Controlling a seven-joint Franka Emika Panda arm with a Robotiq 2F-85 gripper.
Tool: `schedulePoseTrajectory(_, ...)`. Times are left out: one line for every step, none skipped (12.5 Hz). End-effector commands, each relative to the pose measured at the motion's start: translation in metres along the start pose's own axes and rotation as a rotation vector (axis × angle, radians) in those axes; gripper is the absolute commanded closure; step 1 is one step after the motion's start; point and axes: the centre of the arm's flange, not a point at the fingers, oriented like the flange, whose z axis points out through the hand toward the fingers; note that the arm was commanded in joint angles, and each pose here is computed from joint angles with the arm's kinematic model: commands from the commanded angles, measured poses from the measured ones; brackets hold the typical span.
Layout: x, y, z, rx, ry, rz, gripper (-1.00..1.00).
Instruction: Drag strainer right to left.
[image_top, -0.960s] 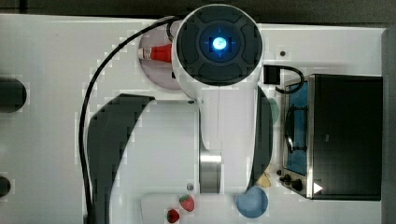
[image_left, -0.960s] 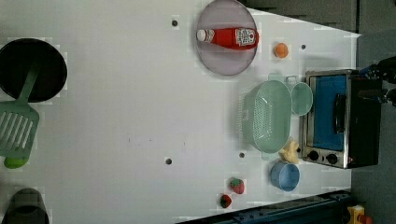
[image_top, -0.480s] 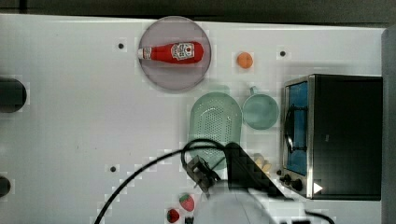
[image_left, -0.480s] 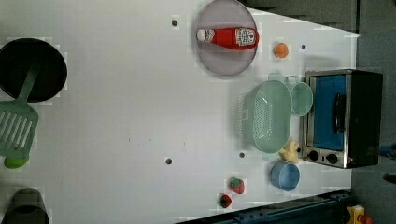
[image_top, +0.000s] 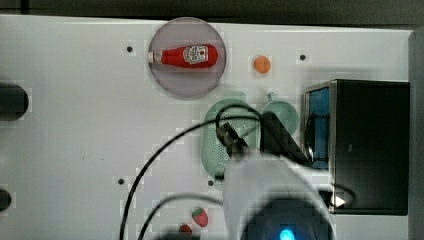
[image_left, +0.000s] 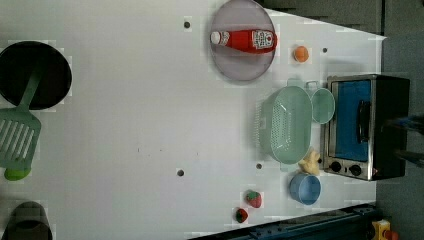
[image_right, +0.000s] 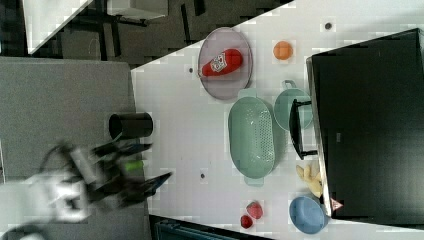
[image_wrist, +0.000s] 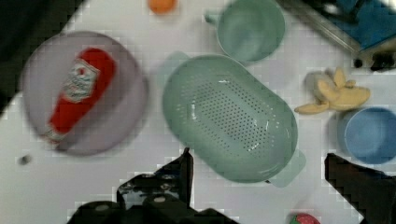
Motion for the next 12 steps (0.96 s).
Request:
schedulePoseTrajectory(-0.010,-0.005,0.136,-0.140,-0.077,0.225,-1.00)
schedulePoseTrajectory(-0.009,-0.011,0.163,-0.131,-0.065,0.296,-1.00)
schedulePoseTrajectory(-0.008,-0.016,0.190,-0.126,-0.056,0.358,-1.00)
schedulePoseTrajectory(-0.008,-0.021,0.214,-0.119,-0.049,0.405,-1.00)
schedulePoseTrajectory(-0.008,-0.027,0.236,-0.112,-0.044,0.431,-1.00)
schedulePoseTrajectory(-0.010,-0.031,0.256,-0.107,-0.042,0.443,-1.00)
schedulePoseTrajectory(-0.013,-0.034,0.275,-0.104,-0.042,0.454,-1.00)
schedulePoseTrajectory(-0.016,-0.036,0.291,-0.104,-0.044,0.471,-1.00)
schedulePoseTrajectory(-0.019,-0.036,0.307,-0.110,-0.047,0.498,-1.00)
schedulePoseTrajectory(-0.023,-0.035,0.321,-0.120,-0.051,0.506,-1.00)
schedulePoseTrajectory(-0.027,-0.036,0.333,-0.126,-0.055,0.500,-1.00)
schedulePoseTrajectory(-0.032,-0.036,0.344,-0.137,-0.061,0.492,-1.00)
